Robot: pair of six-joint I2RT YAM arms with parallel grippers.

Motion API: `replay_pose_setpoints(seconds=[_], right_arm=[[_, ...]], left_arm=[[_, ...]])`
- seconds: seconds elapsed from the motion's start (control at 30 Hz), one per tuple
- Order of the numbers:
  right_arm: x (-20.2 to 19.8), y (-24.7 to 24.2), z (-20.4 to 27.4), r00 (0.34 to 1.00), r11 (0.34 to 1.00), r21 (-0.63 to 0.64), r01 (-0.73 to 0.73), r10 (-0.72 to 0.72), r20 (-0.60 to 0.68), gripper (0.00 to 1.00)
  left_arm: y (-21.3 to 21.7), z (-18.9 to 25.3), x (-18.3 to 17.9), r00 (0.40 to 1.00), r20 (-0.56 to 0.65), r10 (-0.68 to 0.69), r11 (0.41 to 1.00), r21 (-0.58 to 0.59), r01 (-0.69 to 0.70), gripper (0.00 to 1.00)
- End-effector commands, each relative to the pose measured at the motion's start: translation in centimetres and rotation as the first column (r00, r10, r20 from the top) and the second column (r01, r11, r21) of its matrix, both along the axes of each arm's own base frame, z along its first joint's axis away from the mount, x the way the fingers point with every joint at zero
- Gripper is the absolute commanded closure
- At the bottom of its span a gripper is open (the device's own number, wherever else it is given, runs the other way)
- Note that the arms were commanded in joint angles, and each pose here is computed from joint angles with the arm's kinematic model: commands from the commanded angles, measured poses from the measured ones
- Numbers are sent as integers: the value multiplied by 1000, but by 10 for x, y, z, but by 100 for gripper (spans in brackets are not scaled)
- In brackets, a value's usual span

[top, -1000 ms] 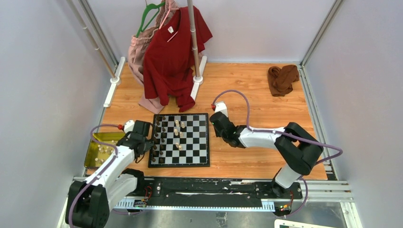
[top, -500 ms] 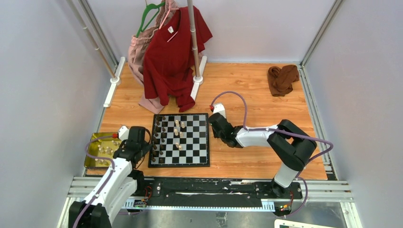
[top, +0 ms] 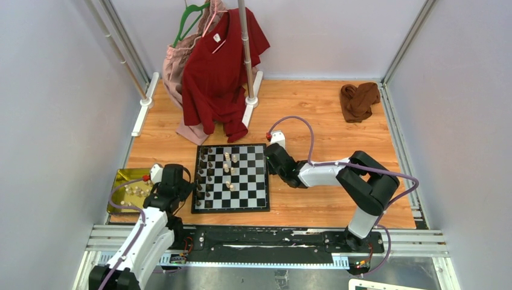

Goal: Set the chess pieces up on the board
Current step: Move the chessboard to the center of the board.

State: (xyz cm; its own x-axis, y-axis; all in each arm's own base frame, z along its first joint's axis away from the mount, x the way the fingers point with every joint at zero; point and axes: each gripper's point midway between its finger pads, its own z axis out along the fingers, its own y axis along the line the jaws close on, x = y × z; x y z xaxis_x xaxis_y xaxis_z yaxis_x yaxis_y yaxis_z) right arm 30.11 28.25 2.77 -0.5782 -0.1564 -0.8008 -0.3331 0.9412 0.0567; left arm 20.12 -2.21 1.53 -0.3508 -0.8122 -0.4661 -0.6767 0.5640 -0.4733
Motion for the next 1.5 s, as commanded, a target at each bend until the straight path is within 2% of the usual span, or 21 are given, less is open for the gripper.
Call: replay_pose_setpoints(seconds=[0.0, 0.87, 1.47], right_arm=[[-2, -4, -11, 999, 999, 18, 27, -26, -26, 100], [-1, -42, -13, 987, 987, -21, 162, -162, -6, 100], [1, -70, -14, 970, 970, 6, 243, -243, -28, 100]], left_arm=[[-11, -2, -1, 1000, 9, -17, 998, -66, 17, 100], [-36, -5, 22, 984, 51, -173, 979, -104, 178, 100], [-58, 2, 41, 950, 100, -295, 943, -129, 307, 100]])
